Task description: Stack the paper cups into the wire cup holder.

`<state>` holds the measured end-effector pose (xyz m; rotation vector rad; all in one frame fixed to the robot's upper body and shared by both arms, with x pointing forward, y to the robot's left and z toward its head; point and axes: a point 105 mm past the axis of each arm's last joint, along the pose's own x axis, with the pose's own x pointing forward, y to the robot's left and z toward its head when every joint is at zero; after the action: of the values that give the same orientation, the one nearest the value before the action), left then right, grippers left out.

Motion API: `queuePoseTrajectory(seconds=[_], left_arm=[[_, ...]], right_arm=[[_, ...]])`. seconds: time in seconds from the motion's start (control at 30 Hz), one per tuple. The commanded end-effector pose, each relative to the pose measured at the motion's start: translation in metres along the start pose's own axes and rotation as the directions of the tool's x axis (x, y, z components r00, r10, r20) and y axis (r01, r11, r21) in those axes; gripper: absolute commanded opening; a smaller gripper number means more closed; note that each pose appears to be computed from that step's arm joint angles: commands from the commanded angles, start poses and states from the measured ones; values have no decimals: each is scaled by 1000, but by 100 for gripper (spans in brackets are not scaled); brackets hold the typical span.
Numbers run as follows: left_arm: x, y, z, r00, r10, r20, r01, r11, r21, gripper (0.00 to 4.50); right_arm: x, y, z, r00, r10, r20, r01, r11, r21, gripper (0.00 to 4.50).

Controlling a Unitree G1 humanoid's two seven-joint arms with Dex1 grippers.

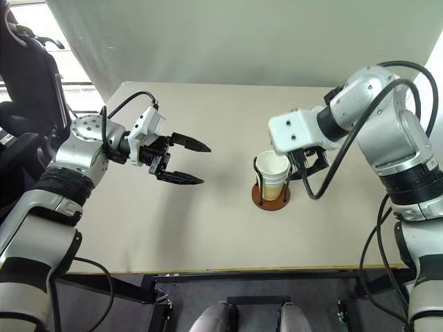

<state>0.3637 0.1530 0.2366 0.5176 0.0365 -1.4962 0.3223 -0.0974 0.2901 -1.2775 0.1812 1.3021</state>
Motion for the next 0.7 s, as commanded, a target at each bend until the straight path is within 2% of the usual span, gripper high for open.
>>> queuePoseTrajectory(seconds=[0.03, 0.13, 0.23, 0.37, 0.57, 0.7], left_arm=[[-13, 15, 24, 995, 60, 76, -60, 998, 0, 445], [-17, 23, 30, 986, 117, 120, -115, 993, -24, 445], [-24, 35, 36, 956, 218, 195, -205, 975, -84, 445], [-27, 41, 39, 933, 275, 232, -257, 961, -104, 445], [-31, 63, 32, 855, 473, 212, -446, 880, -161, 445], [-36, 76, 31, 777, 590, 219, -563, 807, -177, 445]], right_arm=[[-30, -14, 8, 984, -144, 106, 125, 978, 170, 448], [-38, -20, -8, 966, -232, 110, 189, 932, 310, 448], [-47, -25, -44, 932, -355, 75, 276, 826, 492, 448], [-48, -24, -74, 897, -441, 31, 334, 723, 604, 448], [-51, -48, -123, 719, -687, -107, 539, 455, 709, 448], [-45, -54, -146, 632, -748, -203, 609, 317, 727, 448]])
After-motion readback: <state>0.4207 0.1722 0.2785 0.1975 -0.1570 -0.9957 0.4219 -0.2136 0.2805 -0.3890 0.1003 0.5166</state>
